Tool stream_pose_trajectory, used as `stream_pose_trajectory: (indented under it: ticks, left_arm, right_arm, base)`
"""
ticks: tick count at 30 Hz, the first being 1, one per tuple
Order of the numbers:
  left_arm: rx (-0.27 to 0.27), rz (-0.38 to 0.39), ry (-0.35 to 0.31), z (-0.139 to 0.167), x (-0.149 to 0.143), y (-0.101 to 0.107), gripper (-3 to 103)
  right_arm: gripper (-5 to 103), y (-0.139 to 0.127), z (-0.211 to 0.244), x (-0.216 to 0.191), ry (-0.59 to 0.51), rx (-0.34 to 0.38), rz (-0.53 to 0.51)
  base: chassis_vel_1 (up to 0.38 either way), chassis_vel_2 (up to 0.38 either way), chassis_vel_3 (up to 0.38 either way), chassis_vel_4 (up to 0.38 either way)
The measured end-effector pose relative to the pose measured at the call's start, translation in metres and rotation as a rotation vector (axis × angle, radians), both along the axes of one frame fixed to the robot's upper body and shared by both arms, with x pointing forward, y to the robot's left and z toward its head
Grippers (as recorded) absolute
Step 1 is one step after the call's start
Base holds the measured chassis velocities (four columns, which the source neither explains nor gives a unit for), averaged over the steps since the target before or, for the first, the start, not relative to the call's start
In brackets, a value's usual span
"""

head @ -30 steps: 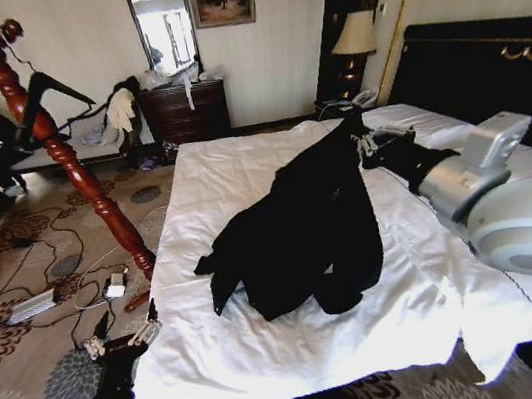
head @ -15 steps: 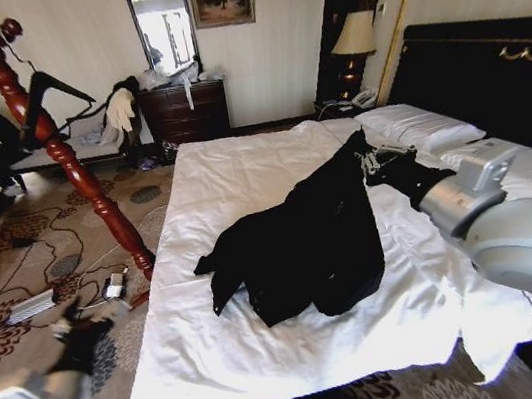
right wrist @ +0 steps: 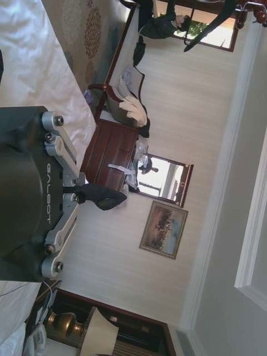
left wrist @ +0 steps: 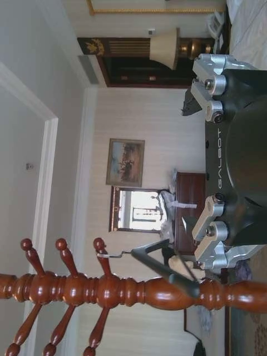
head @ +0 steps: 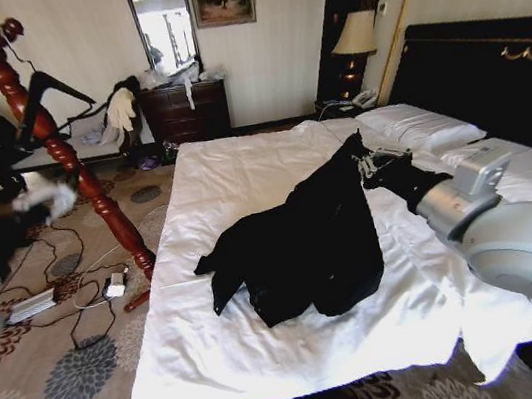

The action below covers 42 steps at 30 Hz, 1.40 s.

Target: Pick up the clothes from the bed and hang them on the clothes hanger.

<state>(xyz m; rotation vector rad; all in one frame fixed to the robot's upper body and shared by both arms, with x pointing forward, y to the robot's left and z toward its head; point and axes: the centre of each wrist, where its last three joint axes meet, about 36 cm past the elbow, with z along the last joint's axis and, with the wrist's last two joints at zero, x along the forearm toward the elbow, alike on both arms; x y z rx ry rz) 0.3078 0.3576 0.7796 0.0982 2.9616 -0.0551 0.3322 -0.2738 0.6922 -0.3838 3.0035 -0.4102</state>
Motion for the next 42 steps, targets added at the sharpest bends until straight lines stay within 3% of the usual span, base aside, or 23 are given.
stream_pose_trajectory:
  ticks: [4, 8, 9, 12, 18, 21, 26, 31, 33, 36, 39, 42]
  left_arm:
    - [0.001, 0.056, 0.030, 0.016, 0.023, 0.014, 100]
    - [-0.037, 0.145, 0.044, 0.039, 0.045, 0.044, 100]
    - [-0.037, 0.145, 0.044, 0.039, 0.045, 0.044, 100]
    - [-0.069, 0.176, 0.054, 0.069, 0.064, 0.069, 100]
    - [-0.075, 0.194, 0.078, 0.112, 0.098, 0.091, 100]
    - [-0.072, 0.211, 0.093, 0.132, 0.114, 0.094, 103]
    - [-0.048, 0.265, 0.142, 0.166, 0.154, 0.096, 99]
    - [-0.013, 0.307, 0.202, 0.167, 0.177, 0.091, 98]
    - [0.011, 0.325, 0.244, 0.168, 0.195, 0.084, 103]
    - [0.028, 0.327, 0.285, 0.169, 0.216, 0.074, 100]
    - [0.046, 0.337, 0.349, 0.161, 0.259, 0.058, 99]
    - [0.047, 0.345, 0.368, 0.157, 0.280, 0.049, 99]
  right_arm:
    - [0, -0.002, -0.002, 0.003, 0.006, -0.001, -0.013]
    - [0, -0.006, -0.004, 0.008, 0.008, 0.000, -0.027]
    - [0, -0.006, -0.004, 0.008, 0.008, 0.000, -0.027]
    - [0, -0.007, -0.008, 0.009, 0.012, 0.001, -0.032]
    - [0, -0.006, -0.009, 0.007, 0.007, 0.003, -0.031]
    - [0, -0.006, -0.009, 0.007, 0.007, 0.005, -0.031]
    - [0, -0.005, -0.010, 0.006, 0.006, 0.005, -0.033]
    - [0, -0.005, -0.011, 0.003, 0.002, 0.002, -0.036]
    - [0, -0.006, -0.012, 0.003, 0.003, 0.001, -0.040]
    - [0, -0.006, -0.013, 0.003, 0.000, 0.005, -0.041]
    - [0, -0.005, -0.012, 0.002, -0.007, 0.011, -0.033]
    - [0, -0.004, -0.012, 0.000, -0.008, 0.013, -0.031]
  base:
    - [0.000, 0.000, 0.000, 0.000]
    - [0.000, 0.000, 0.000, 0.000]
    - [0.000, 0.000, 0.000, 0.000]
    - [0.000, 0.000, 0.000, 0.000]
    - [0.000, 0.000, 0.000, 0.000]
    - [0.000, 0.000, 0.000, 0.000]
    - [0.000, 0.000, 0.000, 0.000]
    - [0.000, 0.000, 0.000, 0.000]
    - [0.000, 0.000, 0.000, 0.000]
    - [0.000, 0.000, 0.000, 0.000]
    - [0.000, 0.000, 0.000, 0.000]
    - [0.000, 0.000, 0.000, 0.000]
